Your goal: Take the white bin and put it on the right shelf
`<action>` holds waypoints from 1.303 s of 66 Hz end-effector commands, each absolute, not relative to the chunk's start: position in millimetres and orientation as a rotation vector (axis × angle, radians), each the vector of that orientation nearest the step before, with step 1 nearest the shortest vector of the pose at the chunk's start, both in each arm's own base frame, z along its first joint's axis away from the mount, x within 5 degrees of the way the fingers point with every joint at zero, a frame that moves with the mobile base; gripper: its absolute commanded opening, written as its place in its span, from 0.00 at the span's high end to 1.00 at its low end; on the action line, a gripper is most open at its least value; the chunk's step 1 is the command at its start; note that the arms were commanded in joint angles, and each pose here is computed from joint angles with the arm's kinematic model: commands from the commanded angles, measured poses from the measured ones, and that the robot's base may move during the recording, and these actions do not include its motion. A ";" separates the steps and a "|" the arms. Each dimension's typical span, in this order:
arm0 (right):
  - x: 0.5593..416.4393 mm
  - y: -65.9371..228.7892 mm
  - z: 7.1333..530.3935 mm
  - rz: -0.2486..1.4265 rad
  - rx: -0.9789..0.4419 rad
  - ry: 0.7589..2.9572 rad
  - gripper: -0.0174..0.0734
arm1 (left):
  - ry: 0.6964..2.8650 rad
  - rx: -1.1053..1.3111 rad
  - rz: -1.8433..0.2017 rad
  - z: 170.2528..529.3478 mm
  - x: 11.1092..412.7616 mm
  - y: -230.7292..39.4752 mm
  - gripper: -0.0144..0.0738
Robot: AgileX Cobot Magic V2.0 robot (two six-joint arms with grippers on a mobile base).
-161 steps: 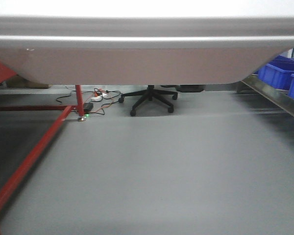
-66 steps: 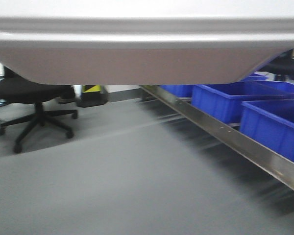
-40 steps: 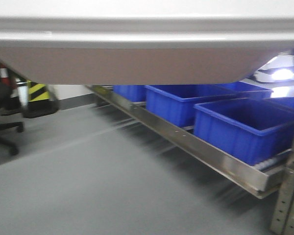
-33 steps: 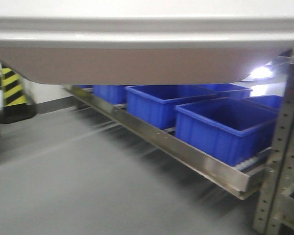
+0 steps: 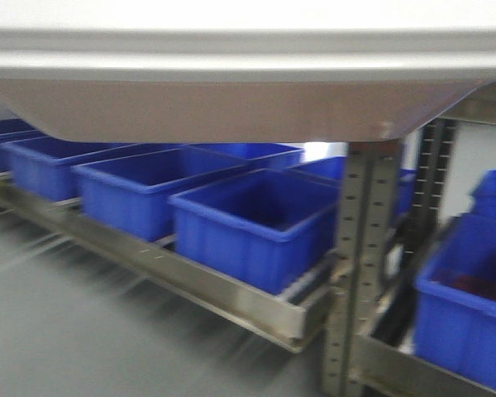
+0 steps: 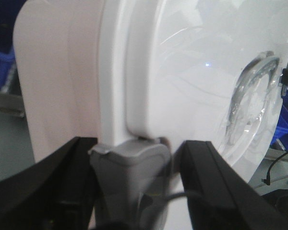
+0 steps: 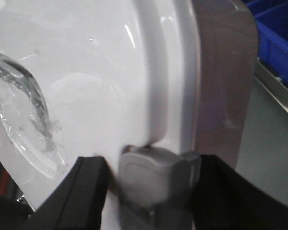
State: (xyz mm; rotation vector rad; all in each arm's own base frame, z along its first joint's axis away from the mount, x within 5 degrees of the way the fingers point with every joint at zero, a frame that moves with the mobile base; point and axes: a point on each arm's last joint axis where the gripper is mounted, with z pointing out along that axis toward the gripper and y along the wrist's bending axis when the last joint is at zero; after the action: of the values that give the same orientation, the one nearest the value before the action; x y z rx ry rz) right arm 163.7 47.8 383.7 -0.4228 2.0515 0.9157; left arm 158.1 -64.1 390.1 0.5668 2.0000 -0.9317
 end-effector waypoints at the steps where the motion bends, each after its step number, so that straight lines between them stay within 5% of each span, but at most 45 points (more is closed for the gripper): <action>1: 153.5 59.0 408.4 1.117 -0.430 1.889 0.38 | 1.871 0.657 -1.148 411.7 140.0 -76.5 0.56; 86: 153.5 59.0 408.4 1.117 -0.430 1.889 0.38 | 1.873 0.656 -1.149 411.4 140.5 -76.4 0.56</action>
State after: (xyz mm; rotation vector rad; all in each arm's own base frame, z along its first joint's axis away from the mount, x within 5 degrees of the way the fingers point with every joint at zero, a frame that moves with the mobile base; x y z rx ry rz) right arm 163.7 47.9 383.8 -0.4222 2.0503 0.9174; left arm 158.1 -64.1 390.1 0.5668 2.0000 -0.9317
